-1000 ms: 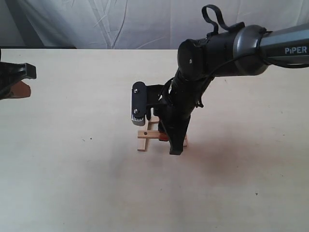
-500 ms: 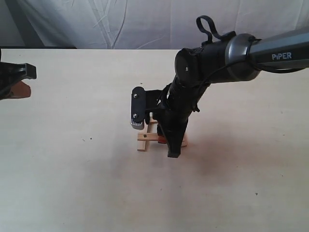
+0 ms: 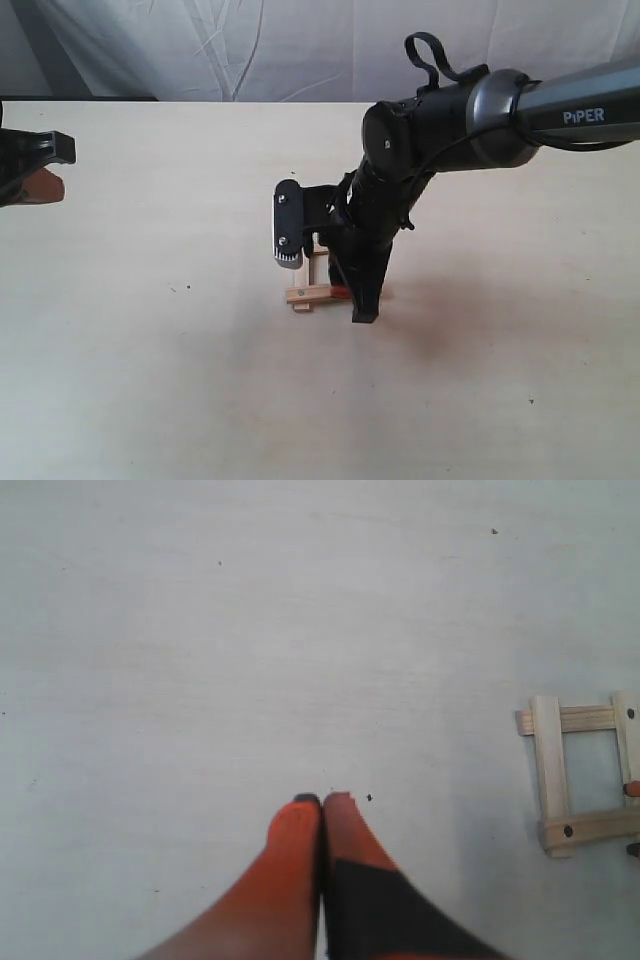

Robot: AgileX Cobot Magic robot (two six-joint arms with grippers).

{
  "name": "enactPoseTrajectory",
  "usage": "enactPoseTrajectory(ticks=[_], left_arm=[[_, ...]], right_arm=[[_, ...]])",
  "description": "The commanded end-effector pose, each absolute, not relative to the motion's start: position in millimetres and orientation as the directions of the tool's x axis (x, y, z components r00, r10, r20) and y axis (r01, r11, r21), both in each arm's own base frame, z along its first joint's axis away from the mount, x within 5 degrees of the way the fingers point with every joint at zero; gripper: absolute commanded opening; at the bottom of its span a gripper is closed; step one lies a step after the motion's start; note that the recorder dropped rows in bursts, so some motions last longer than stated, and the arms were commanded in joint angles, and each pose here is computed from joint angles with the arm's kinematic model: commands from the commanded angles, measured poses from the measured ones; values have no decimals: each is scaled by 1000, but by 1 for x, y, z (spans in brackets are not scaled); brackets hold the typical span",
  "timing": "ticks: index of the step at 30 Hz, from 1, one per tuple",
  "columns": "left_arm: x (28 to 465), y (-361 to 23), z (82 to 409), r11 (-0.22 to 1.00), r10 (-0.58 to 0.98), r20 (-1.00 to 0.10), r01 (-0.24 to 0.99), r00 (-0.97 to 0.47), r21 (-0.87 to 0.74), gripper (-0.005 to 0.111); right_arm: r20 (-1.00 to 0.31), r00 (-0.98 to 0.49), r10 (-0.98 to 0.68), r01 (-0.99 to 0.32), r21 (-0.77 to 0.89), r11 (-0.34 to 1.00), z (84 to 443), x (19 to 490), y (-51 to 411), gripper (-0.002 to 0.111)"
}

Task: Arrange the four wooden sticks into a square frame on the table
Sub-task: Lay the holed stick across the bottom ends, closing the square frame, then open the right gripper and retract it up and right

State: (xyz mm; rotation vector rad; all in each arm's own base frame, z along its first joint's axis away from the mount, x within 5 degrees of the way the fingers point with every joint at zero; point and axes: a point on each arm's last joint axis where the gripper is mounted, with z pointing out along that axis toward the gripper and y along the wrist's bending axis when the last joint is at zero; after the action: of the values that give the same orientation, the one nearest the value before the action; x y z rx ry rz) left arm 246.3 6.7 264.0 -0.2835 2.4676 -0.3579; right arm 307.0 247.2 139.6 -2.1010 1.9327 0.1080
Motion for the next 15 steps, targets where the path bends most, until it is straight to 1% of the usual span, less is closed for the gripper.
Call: enactPoseTrajectory(ticks=[1,2,4,5,8,9,11,15], left_arm=[[245,5,265,940,-281,-555,-108,-783,-324,0],[245,4,265,937,-286,-552,-110,-783,-330,0],[245,3,265,937,-283,-552,-104,-784,-333,0],[245,1,265,946,-255,-561,-83,-787,-314,0],[245,-9,265,964,-171,-583,-11,-794,-267,0],[245,-14,265,966,-147,-588,13,-795,-259,0],[246,-23,266,966,-120,-603,47,-789,-254,0],[248,-39,269,962,-86,-640,105,-764,-253,0]], right_arm=[[-285,-8,-958,-983,-172,59,162,306,245,39],[-301,-46,-953,-979,-178,103,170,306,244,38],[-343,-144,-928,-959,-181,216,187,308,238,31],[-363,-188,-913,-950,-170,263,192,309,234,26],[-418,-321,-850,-916,-90,391,208,316,215,3],[-428,-389,-816,-895,-35,445,212,317,207,0],[-418,-477,-773,-859,34,511,215,322,190,-1],[-332,-676,-658,-727,161,667,212,329,154,-1]])
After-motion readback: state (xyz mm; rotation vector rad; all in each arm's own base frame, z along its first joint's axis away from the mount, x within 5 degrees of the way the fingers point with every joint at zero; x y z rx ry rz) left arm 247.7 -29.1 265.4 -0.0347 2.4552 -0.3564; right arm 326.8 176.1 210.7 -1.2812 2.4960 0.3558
